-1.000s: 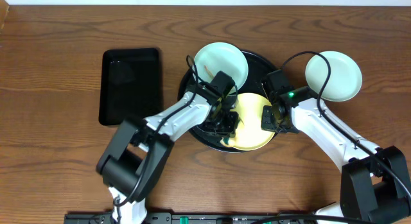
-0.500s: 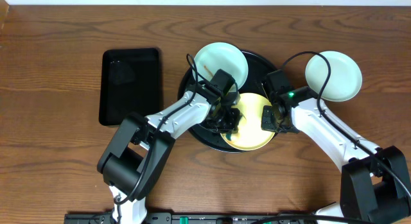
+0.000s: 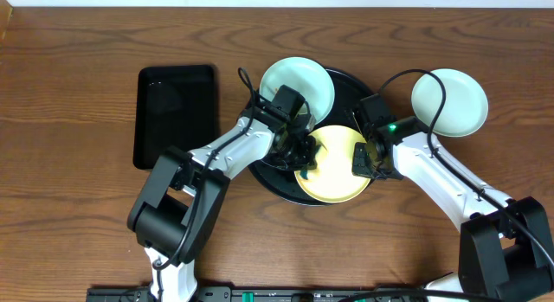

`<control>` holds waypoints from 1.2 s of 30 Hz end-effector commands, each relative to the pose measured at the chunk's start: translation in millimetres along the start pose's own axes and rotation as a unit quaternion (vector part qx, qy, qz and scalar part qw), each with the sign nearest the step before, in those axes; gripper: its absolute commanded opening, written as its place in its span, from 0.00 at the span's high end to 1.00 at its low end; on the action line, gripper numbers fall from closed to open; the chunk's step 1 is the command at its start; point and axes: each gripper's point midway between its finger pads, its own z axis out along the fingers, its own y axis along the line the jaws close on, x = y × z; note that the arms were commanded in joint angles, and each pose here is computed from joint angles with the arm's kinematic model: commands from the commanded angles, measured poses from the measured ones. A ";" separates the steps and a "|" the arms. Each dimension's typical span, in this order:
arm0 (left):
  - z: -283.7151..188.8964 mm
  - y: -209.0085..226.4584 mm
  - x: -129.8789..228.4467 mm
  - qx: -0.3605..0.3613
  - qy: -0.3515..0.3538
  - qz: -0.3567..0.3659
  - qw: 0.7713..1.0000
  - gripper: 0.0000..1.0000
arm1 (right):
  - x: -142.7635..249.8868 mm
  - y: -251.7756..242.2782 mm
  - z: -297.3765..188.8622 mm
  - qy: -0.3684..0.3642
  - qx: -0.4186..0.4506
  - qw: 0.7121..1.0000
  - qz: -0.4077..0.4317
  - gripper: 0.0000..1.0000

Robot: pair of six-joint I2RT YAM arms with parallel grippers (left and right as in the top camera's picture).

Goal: Clean dirty plates on tray and stack at the side

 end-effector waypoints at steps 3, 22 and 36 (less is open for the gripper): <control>12.4 2.0 -2.5 0.003 0.008 -0.005 1.000 0.92 | 3.2 -2.1 2.0 0.005 0.005 1.000 -0.010 0.99; -30.3 -72.2 -54.6 0.125 -0.089 0.090 0.984 0.93 | 2.9 -1.9 2.0 0.005 0.005 1.000 -0.010 0.99; -188.3 -60.8 -67.2 -0.044 -0.285 0.123 0.950 0.93 | -34.0 3.3 -26.4 -0.076 0.001 0.996 -0.035 0.99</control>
